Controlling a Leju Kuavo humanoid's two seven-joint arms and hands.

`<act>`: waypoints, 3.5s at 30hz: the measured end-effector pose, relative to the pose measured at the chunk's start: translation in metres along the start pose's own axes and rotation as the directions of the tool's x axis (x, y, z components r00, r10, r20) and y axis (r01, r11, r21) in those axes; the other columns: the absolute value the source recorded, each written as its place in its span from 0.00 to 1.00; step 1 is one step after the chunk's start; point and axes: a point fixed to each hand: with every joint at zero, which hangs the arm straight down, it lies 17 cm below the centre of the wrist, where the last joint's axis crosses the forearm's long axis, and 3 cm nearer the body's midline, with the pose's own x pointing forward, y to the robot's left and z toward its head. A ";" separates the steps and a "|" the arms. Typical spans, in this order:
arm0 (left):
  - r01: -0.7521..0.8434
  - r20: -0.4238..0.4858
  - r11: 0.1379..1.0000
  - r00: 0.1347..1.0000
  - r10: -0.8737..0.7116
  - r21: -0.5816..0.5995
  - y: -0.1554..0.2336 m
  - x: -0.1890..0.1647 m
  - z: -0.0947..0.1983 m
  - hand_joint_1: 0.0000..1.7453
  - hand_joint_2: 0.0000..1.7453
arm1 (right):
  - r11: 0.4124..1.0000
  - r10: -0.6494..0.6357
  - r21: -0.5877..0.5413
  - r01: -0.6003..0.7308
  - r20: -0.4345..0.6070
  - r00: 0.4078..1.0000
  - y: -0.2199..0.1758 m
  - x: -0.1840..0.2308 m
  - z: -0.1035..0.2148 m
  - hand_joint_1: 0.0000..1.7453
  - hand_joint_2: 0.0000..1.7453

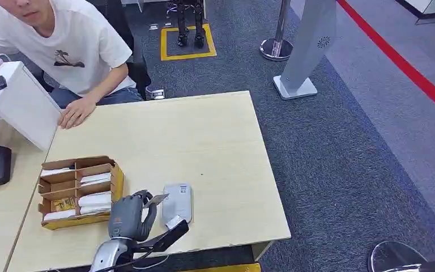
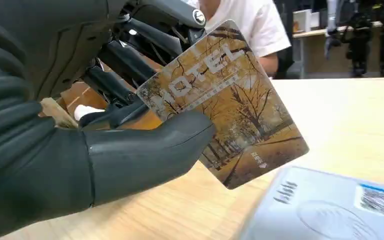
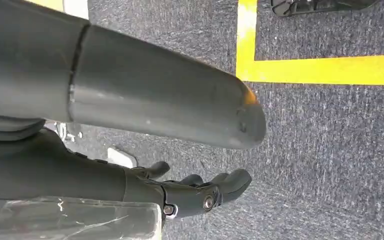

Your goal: Pass the card to the sensor for recognition and then transmit it.

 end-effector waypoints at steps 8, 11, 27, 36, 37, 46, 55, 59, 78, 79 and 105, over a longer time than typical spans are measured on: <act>0.006 -0.049 0.999 0.999 -0.004 0.034 0.014 -0.020 -0.012 1.00 1.00 | 1.000 0.000 -0.008 0.001 0.009 1.000 -0.004 0.006 -0.001 0.00 0.00; 0.003 -0.056 0.999 0.998 -0.001 0.037 0.016 -0.022 -0.013 1.00 1.00 | 1.000 0.000 -0.008 0.000 0.010 1.000 -0.004 0.007 -0.001 0.00 0.00; -0.082 0.024 0.994 0.997 0.080 0.076 0.038 0.011 -0.035 1.00 1.00 | 1.000 0.025 -0.006 -0.025 0.026 0.999 -0.005 0.013 -0.001 0.00 0.00; -0.146 0.022 0.989 0.989 0.146 0.031 0.022 0.026 -0.037 1.00 1.00 | 0.999 0.026 -0.032 -0.026 -0.003 1.000 -0.005 0.021 0.001 0.00 0.00; -0.148 0.021 0.989 0.989 0.147 0.029 0.021 0.026 -0.037 1.00 1.00 | 0.999 0.028 -0.031 -0.028 0.000 1.000 -0.004 0.023 0.002 0.00 0.00; -0.171 0.002 0.985 0.985 0.171 0.008 0.008 0.025 -0.034 1.00 1.00 | 0.999 0.021 -0.031 -0.021 0.002 1.000 -0.004 0.024 0.002 0.00 0.00; -0.202 -0.022 0.979 0.979 0.202 -0.015 -0.011 0.025 -0.025 1.00 1.00 | 0.999 0.009 -0.031 -0.009 0.000 1.000 -0.004 0.023 0.002 0.00 0.00; -0.216 -0.026 0.976 0.976 0.215 -0.032 -0.019 0.029 -0.022 1.00 1.00 | 1.000 0.008 -0.029 -0.008 0.001 1.000 -0.002 0.024 0.002 0.00 0.00; -0.257 -0.037 0.964 0.966 0.255 -0.063 -0.035 0.035 -0.015 1.00 1.00 | 1.000 -0.005 -0.026 0.005 -0.003 1.000 0.000 0.024 0.003 0.00 0.00; -0.257 -0.036 0.964 0.966 0.255 -0.063 -0.035 0.036 -0.015 1.00 1.00 | 1.000 -0.006 -0.026 0.006 -0.003 1.000 0.000 0.023 0.003 0.00 0.00; -0.208 -0.071 0.936 0.969 0.236 0.283 0.101 -0.059 -0.033 1.00 1.00 | 1.000 -0.011 0.007 0.011 0.016 1.000 0.003 0.004 0.001 0.00 0.00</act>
